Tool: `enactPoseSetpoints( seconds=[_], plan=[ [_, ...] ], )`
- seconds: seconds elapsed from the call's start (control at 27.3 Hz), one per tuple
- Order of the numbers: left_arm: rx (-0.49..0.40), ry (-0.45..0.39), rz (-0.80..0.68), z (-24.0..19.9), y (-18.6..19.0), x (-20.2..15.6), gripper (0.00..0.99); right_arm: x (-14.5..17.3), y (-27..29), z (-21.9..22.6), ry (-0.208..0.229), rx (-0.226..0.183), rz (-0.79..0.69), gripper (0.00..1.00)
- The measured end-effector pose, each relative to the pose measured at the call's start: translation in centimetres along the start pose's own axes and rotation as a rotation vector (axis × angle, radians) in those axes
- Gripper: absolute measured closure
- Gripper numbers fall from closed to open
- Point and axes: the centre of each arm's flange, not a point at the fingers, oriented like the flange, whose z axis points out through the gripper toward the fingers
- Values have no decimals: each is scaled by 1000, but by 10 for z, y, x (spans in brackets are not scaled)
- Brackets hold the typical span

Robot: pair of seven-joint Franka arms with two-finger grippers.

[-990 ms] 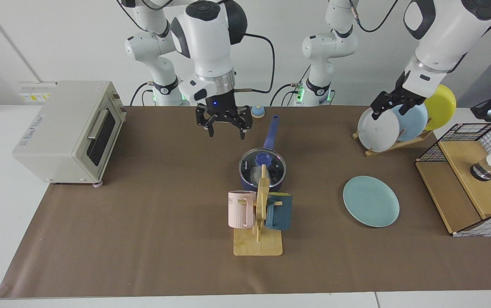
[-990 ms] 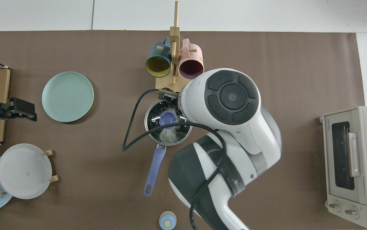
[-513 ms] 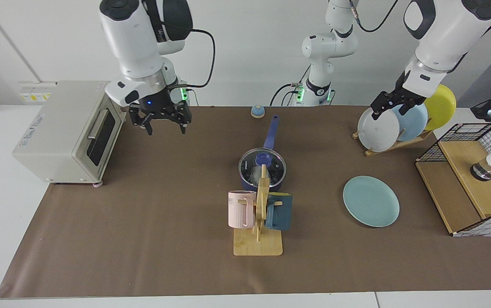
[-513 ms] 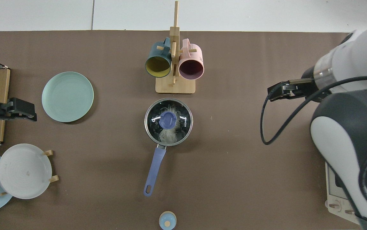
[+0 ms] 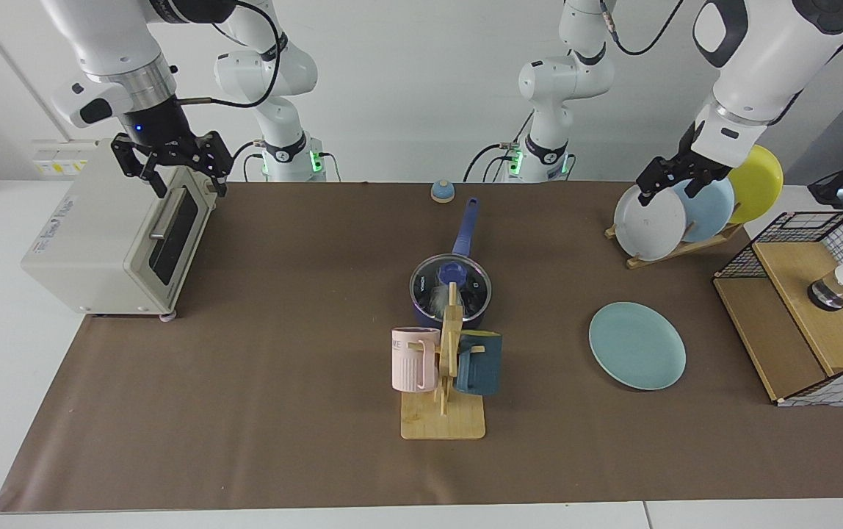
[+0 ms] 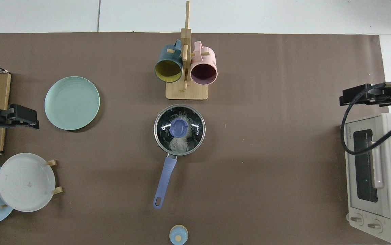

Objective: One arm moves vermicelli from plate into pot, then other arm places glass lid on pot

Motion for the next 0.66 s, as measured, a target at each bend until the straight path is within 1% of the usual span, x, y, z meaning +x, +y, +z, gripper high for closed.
enactPoseSetpoints(
  seconds=[0.15,0.26,0.66],
  plan=[
    [0,0,0,0,0,0,0,-17,7,-3,-1,0,-15,0],
    [0,0,0,0,0,0,0,-24,9,-3,-1,0,-16,0],
    [0,0,0,0,0,0,0,-26,8,3,-12,1,-15,0]
  ],
)
